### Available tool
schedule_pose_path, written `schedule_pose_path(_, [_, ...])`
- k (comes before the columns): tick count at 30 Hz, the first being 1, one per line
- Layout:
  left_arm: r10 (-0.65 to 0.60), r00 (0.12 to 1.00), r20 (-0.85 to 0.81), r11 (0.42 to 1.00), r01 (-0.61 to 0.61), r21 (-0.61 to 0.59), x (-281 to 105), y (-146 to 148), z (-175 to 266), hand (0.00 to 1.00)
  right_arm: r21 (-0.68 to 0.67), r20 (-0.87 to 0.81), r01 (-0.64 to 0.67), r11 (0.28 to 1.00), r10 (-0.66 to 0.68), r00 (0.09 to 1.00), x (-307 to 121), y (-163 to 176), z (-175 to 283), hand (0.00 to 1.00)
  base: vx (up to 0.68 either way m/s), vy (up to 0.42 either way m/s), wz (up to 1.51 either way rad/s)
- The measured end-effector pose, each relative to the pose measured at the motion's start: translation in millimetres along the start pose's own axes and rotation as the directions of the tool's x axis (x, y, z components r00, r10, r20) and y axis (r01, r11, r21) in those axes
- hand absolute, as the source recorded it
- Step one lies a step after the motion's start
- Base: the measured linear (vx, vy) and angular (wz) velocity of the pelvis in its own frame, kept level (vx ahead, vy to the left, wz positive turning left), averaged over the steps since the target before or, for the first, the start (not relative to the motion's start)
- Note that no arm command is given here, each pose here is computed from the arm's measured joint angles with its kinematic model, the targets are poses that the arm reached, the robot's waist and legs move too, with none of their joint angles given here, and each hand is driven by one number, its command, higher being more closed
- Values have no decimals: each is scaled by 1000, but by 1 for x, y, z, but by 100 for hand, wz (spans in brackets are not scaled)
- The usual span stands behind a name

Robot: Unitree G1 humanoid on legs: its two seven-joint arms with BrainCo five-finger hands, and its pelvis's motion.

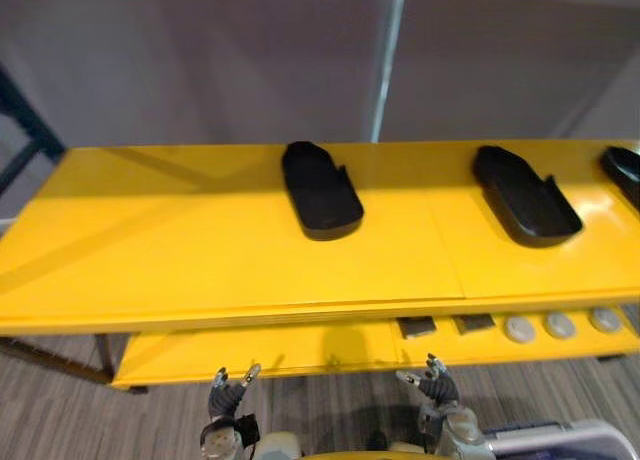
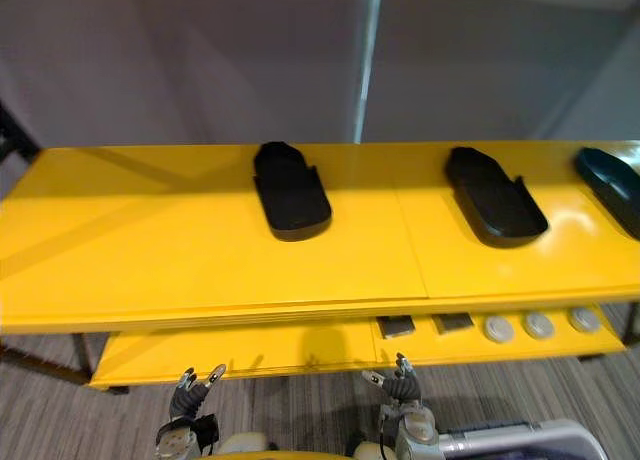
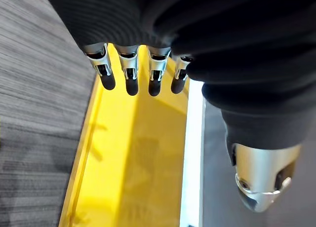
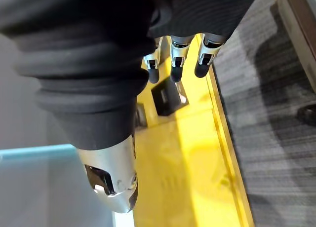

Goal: Walk over and take plastic housings, then place them on the shelf

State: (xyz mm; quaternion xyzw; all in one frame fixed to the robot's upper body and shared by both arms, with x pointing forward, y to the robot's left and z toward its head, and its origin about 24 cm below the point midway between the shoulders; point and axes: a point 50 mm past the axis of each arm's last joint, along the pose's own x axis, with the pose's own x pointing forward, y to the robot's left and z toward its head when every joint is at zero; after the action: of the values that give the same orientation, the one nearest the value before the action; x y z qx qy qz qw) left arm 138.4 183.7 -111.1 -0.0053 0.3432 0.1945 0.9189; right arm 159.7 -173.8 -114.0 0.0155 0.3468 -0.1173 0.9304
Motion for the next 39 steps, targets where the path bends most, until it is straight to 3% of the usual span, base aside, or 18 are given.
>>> schedule_pose_path(4, [-48,996,70,999,47,16,5,-18,19,0,-28,21,-18,999,18,1000,2,7,7,0,-156,185,-104])
schedule_pose_path(13, [-44,996,80,998,41,45,4,-17,19,0,-169,46,-83,982,92,995,4,24,15,0,-212,163,-113])
schedule_pose_path(18, [-32,999,-13,994,33,109,12,-9,3,0,-218,-23,-104,970,102,995,15,27,9,0,-73,-31,-70])
schedule_pose_path(20, [-39,997,-67,991,47,126,12,-11,-6,0,-254,-38,-81,964,74,997,20,14,10,0,-94,-131,-54])
schedule_pose_path(33, [-35,992,-121,980,57,189,7,-3,-24,0,-233,-36,-32,972,24,999,23,3,12,0,-113,-9,-61])
schedule_pose_path(39, [28,985,-170,979,8,206,6,19,-35,0,-225,-27,-34,974,29,999,25,5,16,0,-34,-59,-135])
